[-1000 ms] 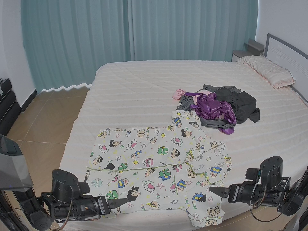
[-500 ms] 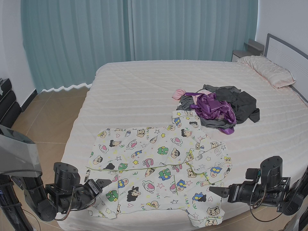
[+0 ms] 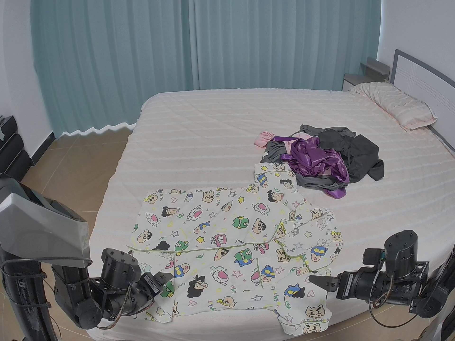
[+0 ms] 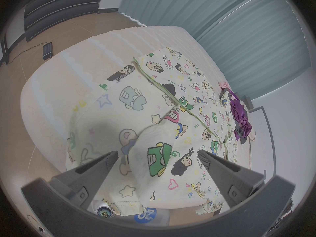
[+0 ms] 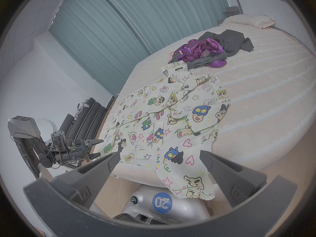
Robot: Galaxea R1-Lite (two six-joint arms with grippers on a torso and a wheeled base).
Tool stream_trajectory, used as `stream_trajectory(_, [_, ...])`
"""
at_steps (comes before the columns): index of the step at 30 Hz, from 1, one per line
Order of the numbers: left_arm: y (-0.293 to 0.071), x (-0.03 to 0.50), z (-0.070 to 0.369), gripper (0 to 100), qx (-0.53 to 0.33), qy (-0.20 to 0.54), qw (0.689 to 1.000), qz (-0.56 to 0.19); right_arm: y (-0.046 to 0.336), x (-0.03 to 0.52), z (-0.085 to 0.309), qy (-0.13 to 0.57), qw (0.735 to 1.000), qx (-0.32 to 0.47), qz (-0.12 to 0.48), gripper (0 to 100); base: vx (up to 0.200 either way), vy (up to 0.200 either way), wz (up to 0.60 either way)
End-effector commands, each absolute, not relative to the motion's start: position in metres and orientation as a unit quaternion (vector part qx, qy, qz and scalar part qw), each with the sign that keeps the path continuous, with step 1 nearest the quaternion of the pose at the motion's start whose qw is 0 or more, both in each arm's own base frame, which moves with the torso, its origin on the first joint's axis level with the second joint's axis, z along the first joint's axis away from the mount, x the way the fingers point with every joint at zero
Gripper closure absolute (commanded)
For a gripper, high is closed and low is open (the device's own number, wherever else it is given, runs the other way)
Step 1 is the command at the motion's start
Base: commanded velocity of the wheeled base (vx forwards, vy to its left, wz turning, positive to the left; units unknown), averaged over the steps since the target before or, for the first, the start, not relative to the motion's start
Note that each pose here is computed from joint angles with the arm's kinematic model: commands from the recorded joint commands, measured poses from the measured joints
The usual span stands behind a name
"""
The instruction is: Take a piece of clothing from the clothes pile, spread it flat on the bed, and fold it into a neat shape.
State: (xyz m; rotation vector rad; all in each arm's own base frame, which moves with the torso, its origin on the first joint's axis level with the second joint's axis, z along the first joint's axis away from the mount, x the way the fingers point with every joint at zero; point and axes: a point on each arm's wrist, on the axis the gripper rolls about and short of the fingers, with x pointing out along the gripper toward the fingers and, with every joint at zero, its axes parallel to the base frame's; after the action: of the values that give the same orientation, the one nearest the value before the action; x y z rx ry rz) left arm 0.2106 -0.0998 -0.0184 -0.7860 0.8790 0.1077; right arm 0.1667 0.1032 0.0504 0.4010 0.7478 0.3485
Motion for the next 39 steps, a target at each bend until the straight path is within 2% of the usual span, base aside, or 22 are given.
stream_trajectory(1, [-0.100, 0.211, -0.021, 0, -0.369, 0.417, 0.829, 0.053, 0.104, 0.167, 0.050, 0.361, 0.896, 0.193, 0.169, 0, 0.000, 0.000, 0.00])
stream_trajectory(4, [-0.101, 0.212, -0.022, 0, -0.368, 0.418, 0.829, 0.052, 0.104, 0.167, 0.051, 0.360, 0.897, 0.193, 0.170, 0, 0.000, 0.000, 0.00])
stream_trajectory(5, [-0.101, 0.212, -0.022, 100, -0.368, 0.418, 0.829, 0.052, 0.104, 0.167, 0.051, 0.360, 0.897, 0.193, 0.170, 0, 0.000, 0.000, 0.00])
stream_trajectory(16, [-0.098, 0.217, -0.015, 100, -0.372, 0.388, 0.841, 0.067, 0.103, 0.167, 0.051, 0.359, 0.897, 0.192, 0.170, 0, 0.000, 0.000, 0.00])
stream_trajectory(22, [-0.099, 0.221, 0.000, 100, -0.380, 0.359, 0.851, 0.050, 0.103, 0.166, 0.053, 0.356, 0.898, 0.194, 0.172, 0, 0.000, 0.000, 0.00])
stream_trajectory(30, [-0.076, 0.224, 0.010, 100, -0.293, 0.336, 0.894, 0.040, 0.102, 0.165, 0.058, 0.345, 0.900, 0.199, 0.176, 0, 0.000, 0.000, 0.00])
stream_trajectory(39, [-0.048, 0.240, 0.012, 100, -0.260, 0.330, 0.907, 0.019, 0.102, 0.164, 0.058, 0.346, 0.900, 0.198, 0.176, 0, 0.000, 0.000, 0.00])
